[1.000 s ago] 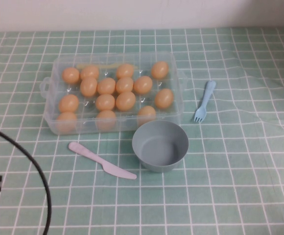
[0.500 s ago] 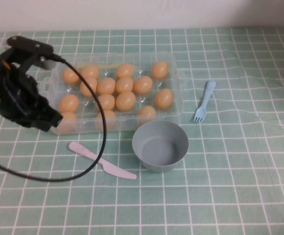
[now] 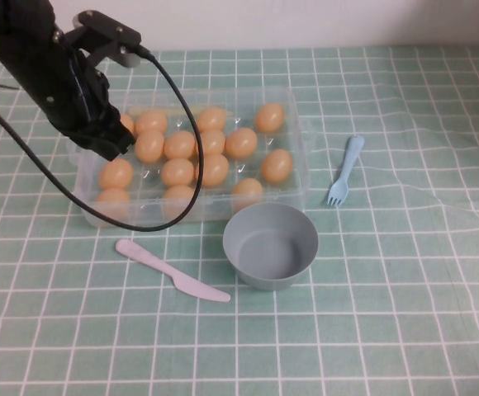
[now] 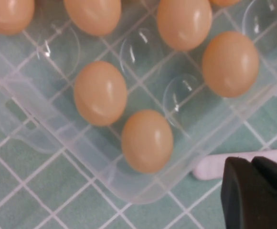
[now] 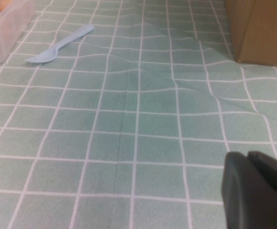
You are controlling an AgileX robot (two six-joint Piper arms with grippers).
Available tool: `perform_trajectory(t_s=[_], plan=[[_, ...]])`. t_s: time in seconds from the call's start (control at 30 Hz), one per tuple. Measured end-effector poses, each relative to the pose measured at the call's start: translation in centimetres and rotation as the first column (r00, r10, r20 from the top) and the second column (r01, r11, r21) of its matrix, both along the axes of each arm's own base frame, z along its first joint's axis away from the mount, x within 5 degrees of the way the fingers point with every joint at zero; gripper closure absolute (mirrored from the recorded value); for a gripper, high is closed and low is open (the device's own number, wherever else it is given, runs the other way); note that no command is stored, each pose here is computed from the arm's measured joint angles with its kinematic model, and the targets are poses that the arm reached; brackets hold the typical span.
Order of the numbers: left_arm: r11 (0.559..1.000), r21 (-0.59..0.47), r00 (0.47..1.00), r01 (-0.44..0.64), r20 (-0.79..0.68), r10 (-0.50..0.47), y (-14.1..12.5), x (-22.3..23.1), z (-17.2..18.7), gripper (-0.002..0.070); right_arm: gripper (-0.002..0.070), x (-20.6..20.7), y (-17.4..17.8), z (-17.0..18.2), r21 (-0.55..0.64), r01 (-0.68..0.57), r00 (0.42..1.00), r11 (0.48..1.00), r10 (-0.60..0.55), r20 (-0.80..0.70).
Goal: Take an egg out of the egg box
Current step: Pick up the egg from the plastic box
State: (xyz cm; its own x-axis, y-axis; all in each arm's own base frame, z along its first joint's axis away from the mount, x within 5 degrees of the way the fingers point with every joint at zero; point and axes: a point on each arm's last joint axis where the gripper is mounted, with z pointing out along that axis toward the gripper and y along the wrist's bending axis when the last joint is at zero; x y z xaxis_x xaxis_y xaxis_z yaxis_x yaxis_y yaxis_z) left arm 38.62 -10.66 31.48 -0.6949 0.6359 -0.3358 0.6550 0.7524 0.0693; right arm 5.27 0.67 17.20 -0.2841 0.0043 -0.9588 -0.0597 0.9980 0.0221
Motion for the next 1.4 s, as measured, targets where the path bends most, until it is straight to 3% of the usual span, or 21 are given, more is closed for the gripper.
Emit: perform_trajectory(t_s=[0.23,0.4,0.47,0.6,0.77,1.4], plan=[[0.995,0.094,0.999,0.019,-0.053,-0.014,0.3,1.4,-2.9,0.0679,0.0694,0.0,0.0,0.0,0.0,0.0,1.0,1.0,0.0,0.0],[0.994,0.104,0.999,0.031,-0.028,-0.028,0.1,2.1,-3.7,0.0661,0.0694,0.0,0.0,0.0,0.0,0.0,1.0,1.0,0.0,0.0],[0.991,0.125,0.999,0.037,-0.024,-0.034,0.2,2.4,-4.1,0.061,0.0694,0.0,0.0,0.0,0.0,0.0,1.0,1.0,0.0,0.0],[0.989,0.139,0.999,0.04,-0.016,-0.039,0.1,3.0,-5.0,0.0428,0.0694,0.0,0.0,0.0,0.0,0.0,1.0,1.0,0.0,0.0],[0.991,0.128,0.999,0.036,0.033,-0.041,-0.1,3.9,-5.7,0.0317,0.0694,0.0,0.0,0.0,0.0,0.0,1.0,1.0,0.0,0.0],[0.98,0.176,0.991,0.094,0.081,-0.109,-0.4,5.6,-8.2,0.0298,0.0694,0.0,0.0,0.0,0.0,0.0,1.0,1.0,0.0,0.0]])
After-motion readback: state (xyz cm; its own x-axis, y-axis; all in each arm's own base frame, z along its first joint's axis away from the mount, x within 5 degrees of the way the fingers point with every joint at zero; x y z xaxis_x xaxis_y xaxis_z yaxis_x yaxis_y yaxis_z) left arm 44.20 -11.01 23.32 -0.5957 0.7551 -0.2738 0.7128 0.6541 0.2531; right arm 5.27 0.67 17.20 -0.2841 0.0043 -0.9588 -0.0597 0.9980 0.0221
